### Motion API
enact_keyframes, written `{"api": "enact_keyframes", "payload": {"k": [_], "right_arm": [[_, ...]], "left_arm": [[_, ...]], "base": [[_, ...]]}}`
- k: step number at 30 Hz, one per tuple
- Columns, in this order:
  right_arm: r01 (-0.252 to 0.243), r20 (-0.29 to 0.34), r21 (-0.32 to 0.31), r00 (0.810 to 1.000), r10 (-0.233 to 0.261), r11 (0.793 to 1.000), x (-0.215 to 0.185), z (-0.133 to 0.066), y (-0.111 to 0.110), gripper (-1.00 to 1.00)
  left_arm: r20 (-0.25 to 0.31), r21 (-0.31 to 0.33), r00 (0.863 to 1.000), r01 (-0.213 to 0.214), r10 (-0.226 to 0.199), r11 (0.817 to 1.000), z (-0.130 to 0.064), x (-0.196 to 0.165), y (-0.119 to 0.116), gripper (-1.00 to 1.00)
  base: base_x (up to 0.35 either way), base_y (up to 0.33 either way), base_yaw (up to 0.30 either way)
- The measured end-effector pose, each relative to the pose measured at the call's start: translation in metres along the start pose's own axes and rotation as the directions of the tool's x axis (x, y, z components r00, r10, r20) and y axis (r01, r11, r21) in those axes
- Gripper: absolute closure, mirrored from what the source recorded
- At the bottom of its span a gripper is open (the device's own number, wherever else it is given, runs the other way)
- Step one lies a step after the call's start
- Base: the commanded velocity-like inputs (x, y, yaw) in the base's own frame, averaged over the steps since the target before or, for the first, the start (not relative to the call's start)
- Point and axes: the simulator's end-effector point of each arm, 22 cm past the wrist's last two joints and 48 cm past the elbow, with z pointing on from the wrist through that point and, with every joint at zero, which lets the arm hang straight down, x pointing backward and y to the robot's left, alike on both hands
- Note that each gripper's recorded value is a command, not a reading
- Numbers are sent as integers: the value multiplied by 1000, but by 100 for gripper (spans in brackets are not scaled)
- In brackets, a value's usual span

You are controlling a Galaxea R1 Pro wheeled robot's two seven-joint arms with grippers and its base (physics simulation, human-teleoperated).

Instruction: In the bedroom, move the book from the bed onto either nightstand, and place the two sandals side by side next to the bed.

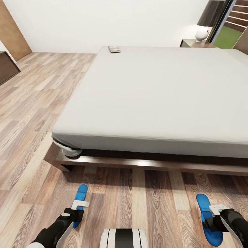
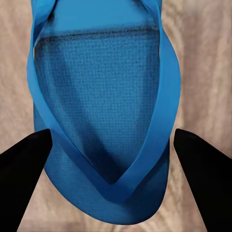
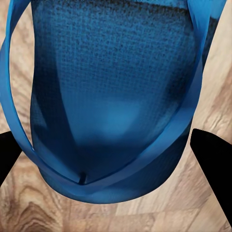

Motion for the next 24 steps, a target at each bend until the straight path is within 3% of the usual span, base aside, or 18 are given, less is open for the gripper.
{"api": "enact_keyframes", "payload": {"k": [24], "right_arm": [[13,-68,-5,998,-13,1000,22,24,6,100]], "left_arm": [[-68,11,998,-7,7,1000,18,33,-8,100]], "base": [[0,0,0]]}}
